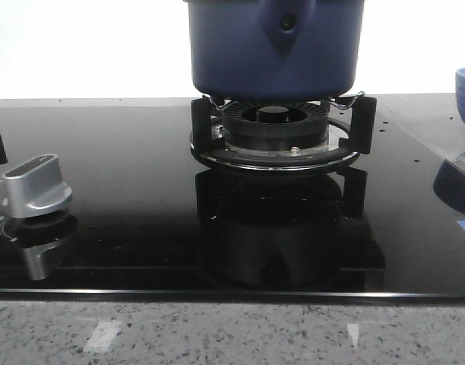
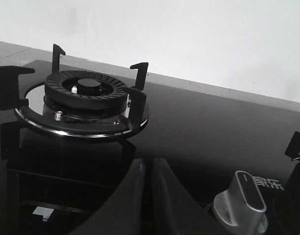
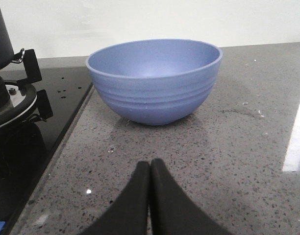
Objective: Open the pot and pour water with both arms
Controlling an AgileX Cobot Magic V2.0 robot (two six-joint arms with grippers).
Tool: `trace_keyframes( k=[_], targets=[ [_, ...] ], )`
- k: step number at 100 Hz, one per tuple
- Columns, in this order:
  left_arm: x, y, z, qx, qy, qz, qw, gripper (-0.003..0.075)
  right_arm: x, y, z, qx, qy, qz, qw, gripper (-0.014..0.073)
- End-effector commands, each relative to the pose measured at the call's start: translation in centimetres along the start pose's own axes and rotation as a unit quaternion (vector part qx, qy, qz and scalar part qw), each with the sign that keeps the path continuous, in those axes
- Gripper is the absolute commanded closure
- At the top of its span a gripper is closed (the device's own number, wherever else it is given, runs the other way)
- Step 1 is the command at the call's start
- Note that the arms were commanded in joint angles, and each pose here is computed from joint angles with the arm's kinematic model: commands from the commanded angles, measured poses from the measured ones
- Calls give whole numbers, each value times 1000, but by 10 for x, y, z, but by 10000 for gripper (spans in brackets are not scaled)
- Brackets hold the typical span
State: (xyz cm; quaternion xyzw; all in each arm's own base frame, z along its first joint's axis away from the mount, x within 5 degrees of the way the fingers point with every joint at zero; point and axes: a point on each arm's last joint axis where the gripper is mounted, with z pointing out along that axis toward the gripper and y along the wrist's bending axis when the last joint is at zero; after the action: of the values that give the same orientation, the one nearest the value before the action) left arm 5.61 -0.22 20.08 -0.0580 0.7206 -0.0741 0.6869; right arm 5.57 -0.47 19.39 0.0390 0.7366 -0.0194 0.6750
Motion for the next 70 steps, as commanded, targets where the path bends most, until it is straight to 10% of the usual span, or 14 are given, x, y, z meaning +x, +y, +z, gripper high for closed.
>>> trace_keyframes(
  k=[1,70],
  targets=[
    [2,1,-1,4,-34,-6,999,741,0,0,0,-2,-39,-4,999,647],
    [-4,1,-1,8,-70,-37,997,741,-8,1,-1,-12,-83,86,993,647]
  ],
)
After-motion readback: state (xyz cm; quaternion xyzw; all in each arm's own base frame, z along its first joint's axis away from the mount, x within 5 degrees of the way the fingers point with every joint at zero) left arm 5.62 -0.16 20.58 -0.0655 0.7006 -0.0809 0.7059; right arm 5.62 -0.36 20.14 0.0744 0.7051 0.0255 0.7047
